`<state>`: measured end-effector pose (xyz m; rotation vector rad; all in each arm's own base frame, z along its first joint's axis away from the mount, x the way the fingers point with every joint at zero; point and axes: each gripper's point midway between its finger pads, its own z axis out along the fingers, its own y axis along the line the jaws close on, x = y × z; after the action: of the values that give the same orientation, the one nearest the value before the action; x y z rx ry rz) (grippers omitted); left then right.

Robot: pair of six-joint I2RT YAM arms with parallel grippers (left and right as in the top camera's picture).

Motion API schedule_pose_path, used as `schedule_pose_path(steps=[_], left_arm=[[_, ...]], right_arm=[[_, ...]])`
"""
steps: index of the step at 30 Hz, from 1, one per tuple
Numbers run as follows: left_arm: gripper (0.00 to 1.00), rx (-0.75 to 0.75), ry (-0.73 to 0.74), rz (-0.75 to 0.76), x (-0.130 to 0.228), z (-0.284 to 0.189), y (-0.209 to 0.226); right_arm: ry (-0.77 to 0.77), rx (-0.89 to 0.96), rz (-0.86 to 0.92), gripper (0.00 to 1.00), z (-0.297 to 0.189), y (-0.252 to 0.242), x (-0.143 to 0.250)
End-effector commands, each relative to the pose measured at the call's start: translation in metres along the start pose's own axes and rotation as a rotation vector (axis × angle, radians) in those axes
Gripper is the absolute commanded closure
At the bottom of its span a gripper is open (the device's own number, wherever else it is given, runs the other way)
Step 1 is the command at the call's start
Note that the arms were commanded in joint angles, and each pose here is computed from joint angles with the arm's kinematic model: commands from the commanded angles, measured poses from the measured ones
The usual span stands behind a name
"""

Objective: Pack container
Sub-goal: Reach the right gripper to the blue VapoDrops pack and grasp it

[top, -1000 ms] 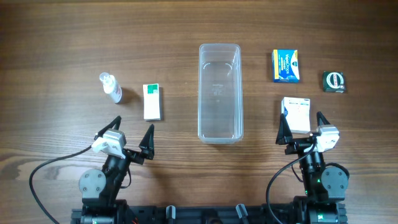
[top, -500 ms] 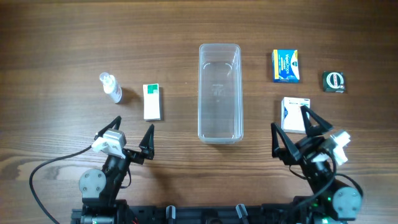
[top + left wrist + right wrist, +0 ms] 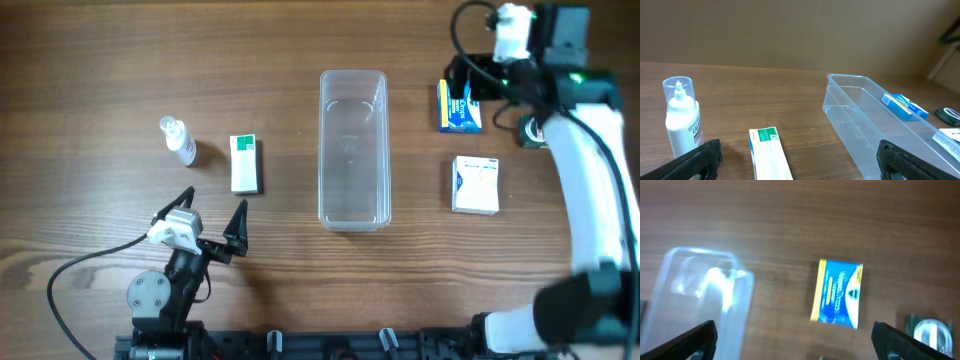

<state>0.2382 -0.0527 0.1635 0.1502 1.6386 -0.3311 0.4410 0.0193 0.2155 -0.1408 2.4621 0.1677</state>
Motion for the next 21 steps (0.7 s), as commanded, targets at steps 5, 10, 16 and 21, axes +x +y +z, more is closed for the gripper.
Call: schedule_pose_path(steps=[5, 10, 16, 21], left_arm=[[0.00, -0.011, -0.002, 0.022, 0.001, 0.000, 0.003], [0.00, -0.011, -0.002, 0.023, 0.001, 0.000, 0.003], [0.00, -0.011, -0.002, 0.022, 0.001, 0.000, 0.003], [0.00, -0.011, -0.002, 0.022, 0.001, 0.000, 0.003]], right_arm=[[0.163, 0.118, -0.053, 0.00, 0.107, -0.039, 0.033], [0.229, 0.161, -0.010, 0.00, 0.134, -0.051, 0.056], [0.266, 0.172, 0.019, 0.00, 0.141, -0.065, 0.069], [0.323, 0.164, 0.027, 0.00, 0.158, -0.068, 0.089]])
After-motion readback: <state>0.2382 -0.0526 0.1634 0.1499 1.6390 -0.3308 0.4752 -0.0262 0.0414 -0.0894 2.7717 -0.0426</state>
